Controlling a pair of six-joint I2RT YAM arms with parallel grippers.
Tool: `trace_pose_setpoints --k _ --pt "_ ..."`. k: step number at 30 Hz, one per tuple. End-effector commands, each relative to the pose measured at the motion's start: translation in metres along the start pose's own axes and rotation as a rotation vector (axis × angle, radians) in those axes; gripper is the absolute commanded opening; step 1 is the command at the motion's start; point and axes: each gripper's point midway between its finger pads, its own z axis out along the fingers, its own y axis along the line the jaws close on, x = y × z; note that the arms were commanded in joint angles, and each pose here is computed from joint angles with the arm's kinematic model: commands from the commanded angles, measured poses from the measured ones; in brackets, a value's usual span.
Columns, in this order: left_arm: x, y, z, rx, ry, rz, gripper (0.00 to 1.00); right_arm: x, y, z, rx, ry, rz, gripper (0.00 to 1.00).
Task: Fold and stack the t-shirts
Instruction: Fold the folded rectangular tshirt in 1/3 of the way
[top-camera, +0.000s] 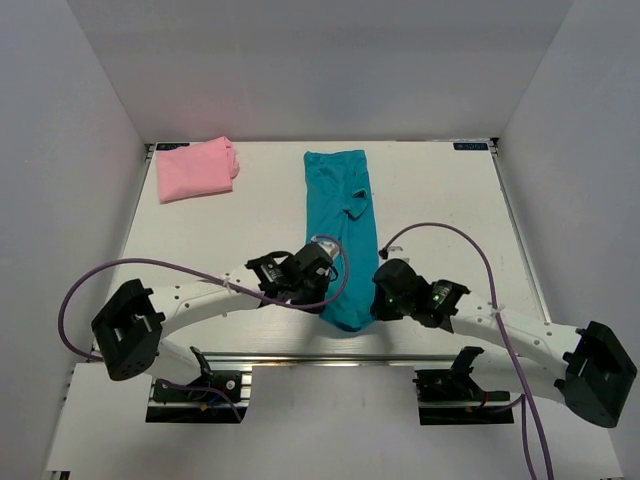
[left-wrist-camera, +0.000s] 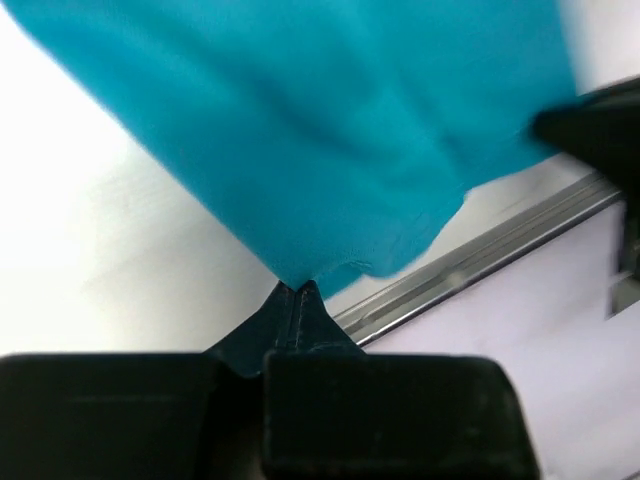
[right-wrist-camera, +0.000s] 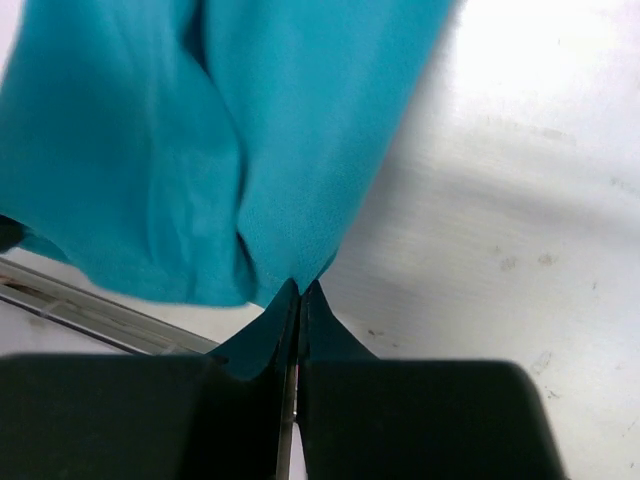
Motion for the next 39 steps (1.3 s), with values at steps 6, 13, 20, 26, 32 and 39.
trace_pose_setpoints --k 6,13,20,26,32,39 --pt "-0.078 0.013 -0.018 -0.151 -0.189 -0.035 0.00 -0.082 -0.004 -0.003 0.172 -0.157 -0.008 0.00" --pt "-0.139 0.044 -0.018 -0.194 -0.294 -0.160 0.00 -0.151 -0.003 0.012 0.170 -0.232 0.011 0.00" --pt "-0.185 0.068 -0.004 -0.203 -0.323 -0.175 0.00 -0.204 -0.011 0.028 0.195 -0.271 -0.003 0.00" --pt "-0.218 0.083 -0.009 -0.196 -0.401 -0.163 0.00 -0.233 -0.014 0.036 0.190 -0.288 0.014 0.00" --pt "-0.251 0.093 -0.008 -0.188 -0.470 -0.121 0.00 -0.256 -0.021 0.048 0.194 -0.284 0.013 0.00" --pt "-0.283 0.091 -0.012 -0.155 -0.537 -0.060 0.00 -0.280 -0.032 0.056 0.213 -0.303 0.038 0.00"
